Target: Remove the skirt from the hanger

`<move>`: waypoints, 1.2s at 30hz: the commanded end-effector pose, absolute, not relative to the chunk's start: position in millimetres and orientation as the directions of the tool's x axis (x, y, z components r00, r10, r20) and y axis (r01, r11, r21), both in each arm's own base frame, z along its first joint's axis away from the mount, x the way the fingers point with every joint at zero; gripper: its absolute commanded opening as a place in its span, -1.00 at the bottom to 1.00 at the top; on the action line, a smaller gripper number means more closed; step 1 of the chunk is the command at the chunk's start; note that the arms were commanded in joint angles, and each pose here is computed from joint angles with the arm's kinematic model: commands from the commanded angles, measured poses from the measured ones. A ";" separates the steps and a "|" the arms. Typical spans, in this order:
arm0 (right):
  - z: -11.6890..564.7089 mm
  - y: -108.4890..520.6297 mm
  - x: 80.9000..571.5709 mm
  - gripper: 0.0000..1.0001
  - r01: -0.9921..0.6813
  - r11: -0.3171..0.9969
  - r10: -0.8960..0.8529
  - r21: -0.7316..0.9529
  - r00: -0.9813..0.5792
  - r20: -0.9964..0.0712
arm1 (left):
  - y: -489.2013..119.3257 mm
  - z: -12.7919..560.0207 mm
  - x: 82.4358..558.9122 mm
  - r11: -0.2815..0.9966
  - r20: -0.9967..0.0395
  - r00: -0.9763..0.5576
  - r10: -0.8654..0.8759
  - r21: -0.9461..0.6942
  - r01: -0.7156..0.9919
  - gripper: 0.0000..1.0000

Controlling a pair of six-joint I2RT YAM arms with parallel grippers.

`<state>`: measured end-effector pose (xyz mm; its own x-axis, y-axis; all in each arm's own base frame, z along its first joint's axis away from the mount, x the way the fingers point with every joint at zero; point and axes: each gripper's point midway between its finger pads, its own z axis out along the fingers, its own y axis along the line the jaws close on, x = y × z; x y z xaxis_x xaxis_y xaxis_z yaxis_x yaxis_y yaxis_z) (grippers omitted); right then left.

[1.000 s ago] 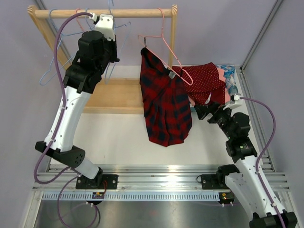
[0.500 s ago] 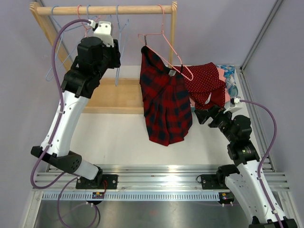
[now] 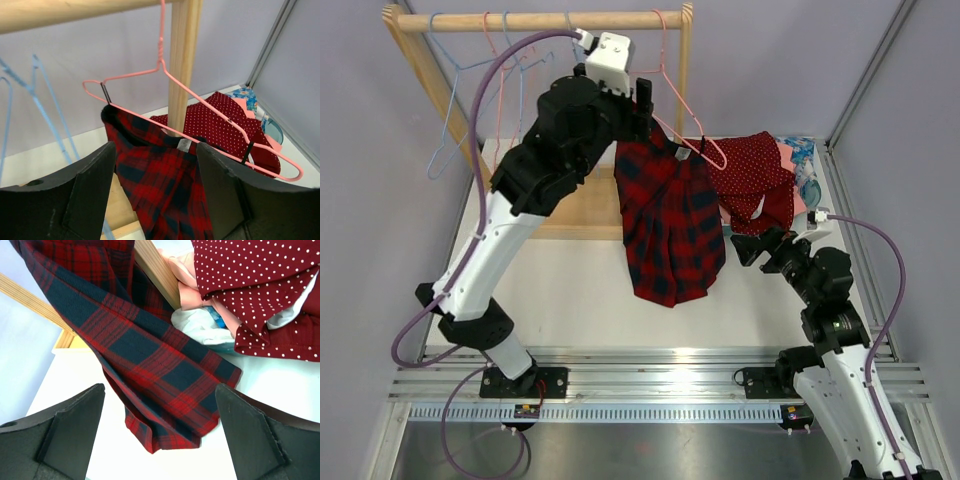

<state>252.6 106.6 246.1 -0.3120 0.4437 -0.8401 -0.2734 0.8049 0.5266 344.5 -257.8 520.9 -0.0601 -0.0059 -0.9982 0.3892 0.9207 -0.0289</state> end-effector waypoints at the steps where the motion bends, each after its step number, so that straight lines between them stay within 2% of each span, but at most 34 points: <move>1: 268.3 105.8 245.7 0.99 -0.302 0.805 0.441 0.511 -0.273 -0.855 | -277.0 521.2 360.0 0.929 -0.999 -0.035 -0.028 -0.039 0.369 0.39; 9: 274.2 109.0 239.3 0.99 -0.323 0.795 0.438 0.514 -0.281 -0.854 | -316.6 512.7 386.0 0.911 -0.994 -0.041 -0.098 -0.106 0.399 0.40; 29: 277.6 113.3 238.2 0.99 -0.348 0.783 0.434 0.515 -0.287 -0.854 | -351.2 492.8 401.3 0.866 -0.963 -0.105 -0.250 -0.270 0.420 0.44; 30: 278.4 113.9 237.9 0.99 -0.350 0.782 0.434 0.515 -0.288 -0.854 | -354.9 487.3 405.1 0.867 -0.961 -0.112 -0.251 -0.275 0.416 0.42; 35: 278.4 113.4 235.7 0.99 -0.345 0.784 0.431 0.516 -0.297 -0.852 | -367.3 489.6 412.9 0.850 -0.949 -0.117 -0.292 -0.314 0.423 -0.01; 36: 279.4 112.9 235.0 0.99 -0.345 0.784 0.431 0.516 -0.295 -0.853 | -368.0 491.6 413.2 0.847 -0.947 -0.117 -0.299 -0.320 0.423 -0.01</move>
<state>240.9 109.2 256.5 -0.3246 0.4367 -0.8390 -0.2954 0.7958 0.5285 411.5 -357.7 468.0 -0.1505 -0.2088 -0.9663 0.3985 0.8817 -0.2525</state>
